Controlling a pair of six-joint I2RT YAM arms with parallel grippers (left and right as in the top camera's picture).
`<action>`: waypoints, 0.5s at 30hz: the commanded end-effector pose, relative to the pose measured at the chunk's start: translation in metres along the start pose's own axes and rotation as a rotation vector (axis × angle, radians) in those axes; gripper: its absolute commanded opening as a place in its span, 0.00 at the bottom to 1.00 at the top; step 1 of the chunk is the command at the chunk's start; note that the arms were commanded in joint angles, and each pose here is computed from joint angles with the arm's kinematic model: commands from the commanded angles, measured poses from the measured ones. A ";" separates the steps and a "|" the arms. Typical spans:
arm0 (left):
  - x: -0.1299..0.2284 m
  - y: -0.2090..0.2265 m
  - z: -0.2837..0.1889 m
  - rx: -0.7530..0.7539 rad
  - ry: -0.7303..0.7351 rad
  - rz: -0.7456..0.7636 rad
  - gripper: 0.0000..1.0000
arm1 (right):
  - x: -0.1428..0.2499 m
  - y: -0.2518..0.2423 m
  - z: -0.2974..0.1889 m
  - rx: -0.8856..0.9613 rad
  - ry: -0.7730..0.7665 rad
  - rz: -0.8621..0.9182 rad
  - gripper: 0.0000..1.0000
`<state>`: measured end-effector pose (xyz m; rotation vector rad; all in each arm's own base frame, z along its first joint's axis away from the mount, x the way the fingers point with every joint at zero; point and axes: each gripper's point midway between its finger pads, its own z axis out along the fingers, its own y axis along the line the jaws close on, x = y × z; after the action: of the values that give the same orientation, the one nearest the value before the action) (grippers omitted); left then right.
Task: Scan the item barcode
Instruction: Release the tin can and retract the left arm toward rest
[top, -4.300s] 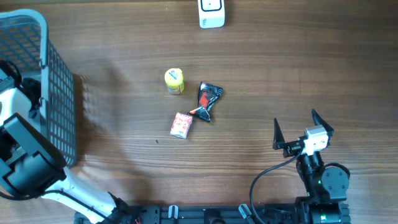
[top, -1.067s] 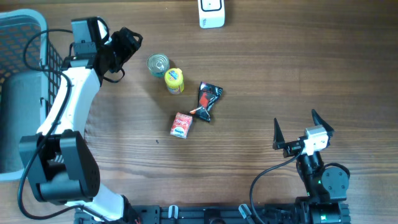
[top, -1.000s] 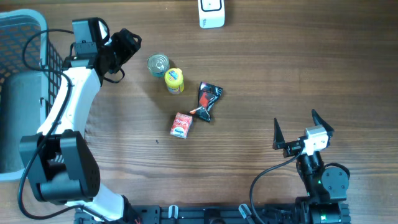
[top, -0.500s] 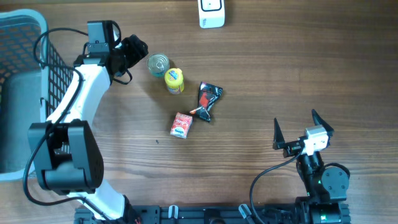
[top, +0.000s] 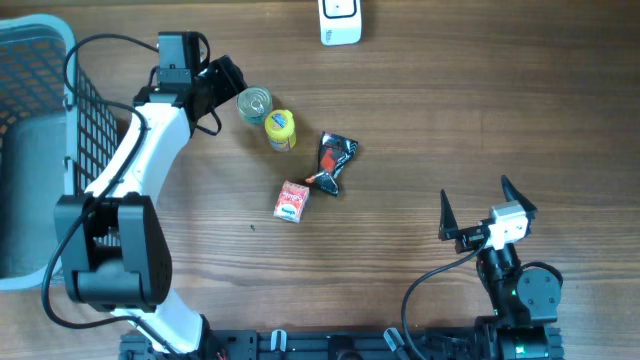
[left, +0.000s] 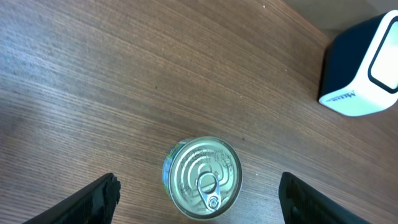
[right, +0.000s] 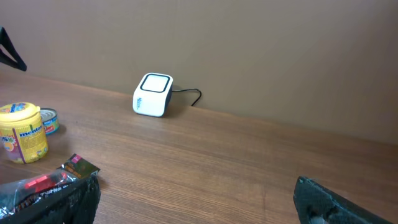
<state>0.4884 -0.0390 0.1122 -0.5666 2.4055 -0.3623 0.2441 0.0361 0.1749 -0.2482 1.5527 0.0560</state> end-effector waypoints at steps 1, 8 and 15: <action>0.001 0.004 0.006 -0.044 -0.023 0.063 0.79 | -0.001 -0.001 0.000 0.007 -0.006 0.017 1.00; 0.021 0.015 0.034 -0.073 0.037 0.067 0.79 | -0.001 -0.001 0.000 0.007 -0.006 0.017 1.00; 0.021 0.009 0.033 -0.060 0.030 0.081 1.00 | -0.001 -0.001 0.000 0.007 -0.006 0.017 1.00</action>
<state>0.4902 -0.0439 0.0559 -0.5264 2.5042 -0.2742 0.2441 0.0361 0.1749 -0.2482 1.5527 0.0560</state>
